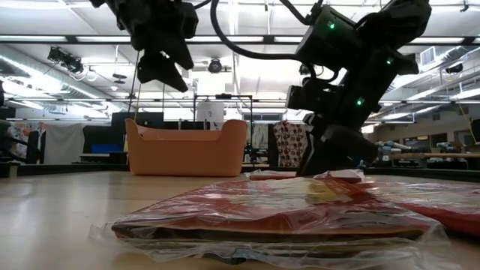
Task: Sort popcorn bags into baskets
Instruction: Put the red popcorn bag into the orange bin
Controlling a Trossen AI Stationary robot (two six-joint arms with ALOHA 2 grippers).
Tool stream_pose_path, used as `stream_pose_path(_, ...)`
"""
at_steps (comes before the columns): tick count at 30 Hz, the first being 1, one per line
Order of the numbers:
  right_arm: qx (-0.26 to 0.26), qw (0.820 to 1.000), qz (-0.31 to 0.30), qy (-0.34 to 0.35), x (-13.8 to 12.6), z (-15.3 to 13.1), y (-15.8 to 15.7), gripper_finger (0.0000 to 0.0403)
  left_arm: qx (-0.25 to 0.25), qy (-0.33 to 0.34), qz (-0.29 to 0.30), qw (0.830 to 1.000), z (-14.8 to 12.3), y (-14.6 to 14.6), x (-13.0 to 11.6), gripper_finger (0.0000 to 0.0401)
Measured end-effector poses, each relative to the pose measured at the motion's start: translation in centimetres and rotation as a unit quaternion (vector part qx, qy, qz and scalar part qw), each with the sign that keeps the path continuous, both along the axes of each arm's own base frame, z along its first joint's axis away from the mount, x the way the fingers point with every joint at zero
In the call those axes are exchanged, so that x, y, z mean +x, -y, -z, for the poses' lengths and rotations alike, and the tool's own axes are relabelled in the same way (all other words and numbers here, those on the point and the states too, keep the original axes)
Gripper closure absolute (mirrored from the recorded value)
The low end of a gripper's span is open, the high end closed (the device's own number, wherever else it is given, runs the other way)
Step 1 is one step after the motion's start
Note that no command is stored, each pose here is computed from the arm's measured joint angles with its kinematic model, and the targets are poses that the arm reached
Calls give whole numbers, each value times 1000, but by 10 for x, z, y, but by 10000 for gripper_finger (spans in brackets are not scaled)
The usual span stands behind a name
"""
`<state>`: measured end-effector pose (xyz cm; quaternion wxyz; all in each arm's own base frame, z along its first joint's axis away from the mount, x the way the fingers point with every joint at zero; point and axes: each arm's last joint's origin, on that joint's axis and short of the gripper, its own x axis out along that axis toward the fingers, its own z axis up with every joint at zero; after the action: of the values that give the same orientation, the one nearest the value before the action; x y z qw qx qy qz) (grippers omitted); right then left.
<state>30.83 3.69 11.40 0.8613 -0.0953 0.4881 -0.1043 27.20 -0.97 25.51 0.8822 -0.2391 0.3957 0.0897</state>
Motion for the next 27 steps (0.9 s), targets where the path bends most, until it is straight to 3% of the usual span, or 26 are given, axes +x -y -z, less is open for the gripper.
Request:
stream_pose_path(7,48,998,-14,24,0,-20,1,394,48,40,107,992,3,16,13,154)
stream_pose_path(13,123,991,-5,62,4,-44,6,392,100,71,161,979,11,29,26,154)
stream_pose_path(20,247,963,-4,108,8,-74,10,396,138,61,164,975,32,34,42,147)
stream_pose_path(27,297,945,-24,134,5,-91,11,396,165,74,159,970,39,35,53,120)
